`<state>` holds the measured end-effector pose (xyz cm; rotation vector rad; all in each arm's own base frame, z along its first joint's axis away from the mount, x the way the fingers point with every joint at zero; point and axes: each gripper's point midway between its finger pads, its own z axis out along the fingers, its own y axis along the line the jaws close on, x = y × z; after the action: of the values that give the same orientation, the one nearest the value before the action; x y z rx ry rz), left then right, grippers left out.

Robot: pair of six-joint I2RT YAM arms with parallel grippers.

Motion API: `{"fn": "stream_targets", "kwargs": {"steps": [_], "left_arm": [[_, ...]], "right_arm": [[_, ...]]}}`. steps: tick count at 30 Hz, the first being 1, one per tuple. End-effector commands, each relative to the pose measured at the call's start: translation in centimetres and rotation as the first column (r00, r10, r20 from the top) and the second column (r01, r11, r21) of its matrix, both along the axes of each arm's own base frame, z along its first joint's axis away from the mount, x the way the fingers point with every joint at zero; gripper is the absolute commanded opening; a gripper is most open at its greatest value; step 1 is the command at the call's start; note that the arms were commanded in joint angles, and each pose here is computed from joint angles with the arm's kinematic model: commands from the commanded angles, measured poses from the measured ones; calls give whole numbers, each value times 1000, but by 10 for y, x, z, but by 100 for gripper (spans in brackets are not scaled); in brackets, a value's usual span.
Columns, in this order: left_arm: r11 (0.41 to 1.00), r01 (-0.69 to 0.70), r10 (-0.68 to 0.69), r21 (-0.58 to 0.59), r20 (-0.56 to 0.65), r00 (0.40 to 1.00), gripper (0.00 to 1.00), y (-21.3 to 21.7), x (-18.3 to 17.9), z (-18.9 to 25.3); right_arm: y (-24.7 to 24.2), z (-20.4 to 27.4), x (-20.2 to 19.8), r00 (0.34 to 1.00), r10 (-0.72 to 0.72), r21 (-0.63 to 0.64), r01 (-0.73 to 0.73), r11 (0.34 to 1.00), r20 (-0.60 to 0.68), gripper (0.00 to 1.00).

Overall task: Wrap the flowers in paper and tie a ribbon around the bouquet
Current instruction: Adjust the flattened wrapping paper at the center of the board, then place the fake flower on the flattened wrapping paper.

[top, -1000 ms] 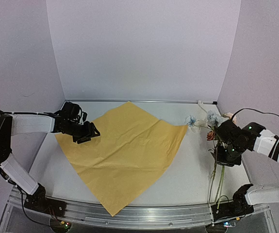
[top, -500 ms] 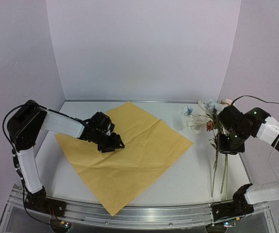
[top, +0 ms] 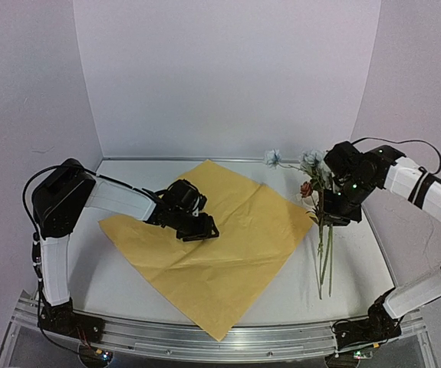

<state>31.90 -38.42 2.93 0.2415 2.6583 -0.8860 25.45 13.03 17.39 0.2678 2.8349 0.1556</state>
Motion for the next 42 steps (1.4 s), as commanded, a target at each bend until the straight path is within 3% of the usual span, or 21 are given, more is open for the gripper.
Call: {"fn": "stream_targets", "kwargs": {"steps": [1,7,13,17,22,25,28,33,35,42], "left_arm": [[992,112,-109,62,-54,993,54,4,-22,-20],[974,215,-210,71,-71,975,50,10,-42,-19],[964,245,-241,108,-51,969,40,20,-47,-13],[968,228,-232,105,24,972,51,21,-40,11],[994,86,-94,62,145,985,59,36,-20,70],[996,-63,52,58,166,985,60,71,-11,90],[977,-204,194,65,136,972,59,119,-8,89],[903,-402,391,150,98,915,59,202,-23,70],[845,-498,484,196,117,867,65,233,-33,67],[613,-766,766,193,89,636,78,301,-86,66]], "right_arm": [[44,20,28,996,44,111,-53,992,76,0],[82,24,47,992,80,151,-93,984,93,0],[122,25,72,990,85,225,-107,968,109,0],[150,23,88,987,106,268,-137,954,124,0],[198,25,119,971,138,390,-206,897,195,0],[228,27,137,962,153,469,-246,848,226,0],[241,29,147,960,150,482,-251,839,238,0],[242,18,150,971,120,478,-206,854,206,0],[237,14,147,972,114,453,-198,869,205,0],[226,5,137,975,119,424,-189,886,186,0]]}}
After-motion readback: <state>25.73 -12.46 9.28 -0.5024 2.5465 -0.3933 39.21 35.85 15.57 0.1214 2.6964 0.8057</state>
